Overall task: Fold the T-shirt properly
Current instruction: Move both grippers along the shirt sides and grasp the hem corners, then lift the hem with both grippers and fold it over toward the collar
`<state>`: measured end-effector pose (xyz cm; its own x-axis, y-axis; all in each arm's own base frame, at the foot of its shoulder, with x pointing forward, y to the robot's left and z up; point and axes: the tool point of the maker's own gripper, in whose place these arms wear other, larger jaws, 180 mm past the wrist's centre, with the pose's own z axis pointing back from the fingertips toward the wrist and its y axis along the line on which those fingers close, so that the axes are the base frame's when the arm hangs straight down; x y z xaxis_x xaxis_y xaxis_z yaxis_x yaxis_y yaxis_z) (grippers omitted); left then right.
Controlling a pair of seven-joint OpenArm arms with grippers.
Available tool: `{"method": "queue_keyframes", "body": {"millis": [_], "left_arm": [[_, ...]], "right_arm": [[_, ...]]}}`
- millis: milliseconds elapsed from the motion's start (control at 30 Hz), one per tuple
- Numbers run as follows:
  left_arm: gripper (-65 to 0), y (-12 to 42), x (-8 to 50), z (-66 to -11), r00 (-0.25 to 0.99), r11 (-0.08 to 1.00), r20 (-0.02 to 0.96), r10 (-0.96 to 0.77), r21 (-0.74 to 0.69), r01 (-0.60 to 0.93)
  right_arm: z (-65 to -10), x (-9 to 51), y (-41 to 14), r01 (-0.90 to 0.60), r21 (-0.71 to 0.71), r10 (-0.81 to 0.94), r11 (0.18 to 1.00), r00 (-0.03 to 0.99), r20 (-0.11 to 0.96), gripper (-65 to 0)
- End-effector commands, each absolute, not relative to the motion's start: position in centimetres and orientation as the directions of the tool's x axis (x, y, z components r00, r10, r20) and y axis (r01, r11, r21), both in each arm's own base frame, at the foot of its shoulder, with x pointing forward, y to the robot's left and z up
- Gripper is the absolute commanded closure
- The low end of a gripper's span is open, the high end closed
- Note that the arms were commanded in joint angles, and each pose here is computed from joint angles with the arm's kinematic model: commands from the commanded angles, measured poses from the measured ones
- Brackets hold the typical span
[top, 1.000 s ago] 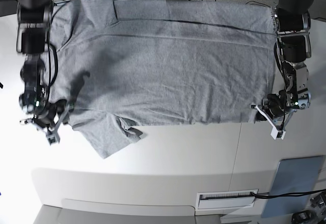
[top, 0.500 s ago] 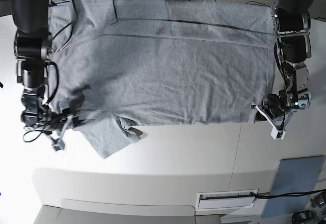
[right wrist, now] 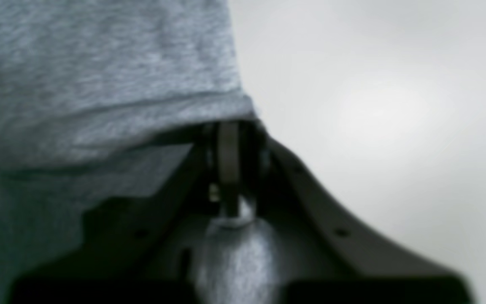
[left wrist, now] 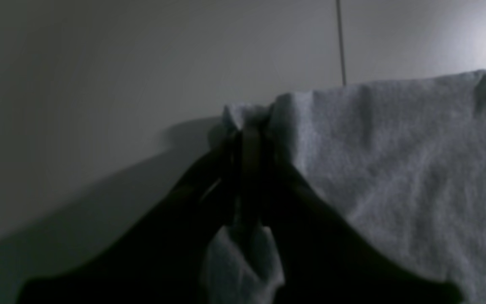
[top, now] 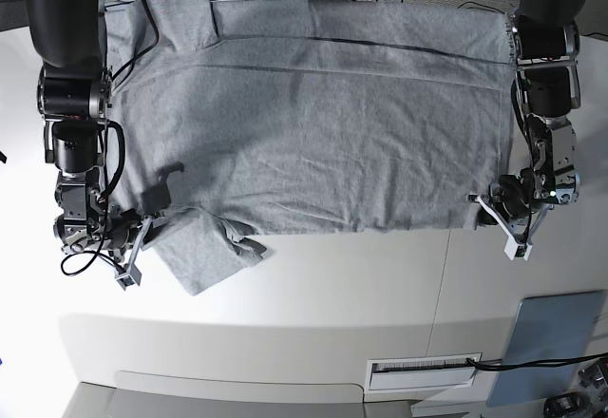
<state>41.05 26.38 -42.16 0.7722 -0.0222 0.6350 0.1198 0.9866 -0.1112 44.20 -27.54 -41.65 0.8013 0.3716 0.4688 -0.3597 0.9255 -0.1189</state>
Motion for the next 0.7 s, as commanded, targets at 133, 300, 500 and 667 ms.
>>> {"method": "queue_keyframes", "body": {"millis": [133,300,500,667], "left_arm": [[0.0,27.1,42.9,-39.5,0.721,0.988,0.691,-0.041,-0.080,0.133],[0.0,27.2,43.8,-36.0,0.689,0.989,0.724,-0.029,-0.079,0.125],[0.0,28.7,42.8,-34.0,0.665,0.987,0.747,-0.007,-0.101,0.124],[0.0,28.1,40.6,-33.8,0.665,0.984,0.743,-0.075,-0.054,0.172]], "right_arm": [[-40.3,44.8,-28.6,-0.362,-0.170,0.398,0.917,0.798,0.452,0.0],[-36.9,46.3,-28.7,-0.367,-0.234,0.435,0.901,0.750,0.499,0.0],[-32.2,45.2,-29.1,-0.323,-0.336,0.464,0.885,0.685,0.562,0.0],[-29.1,42.3,-29.3,-0.296,-0.457,0.530,0.839,0.635,0.562,0.0]]}}
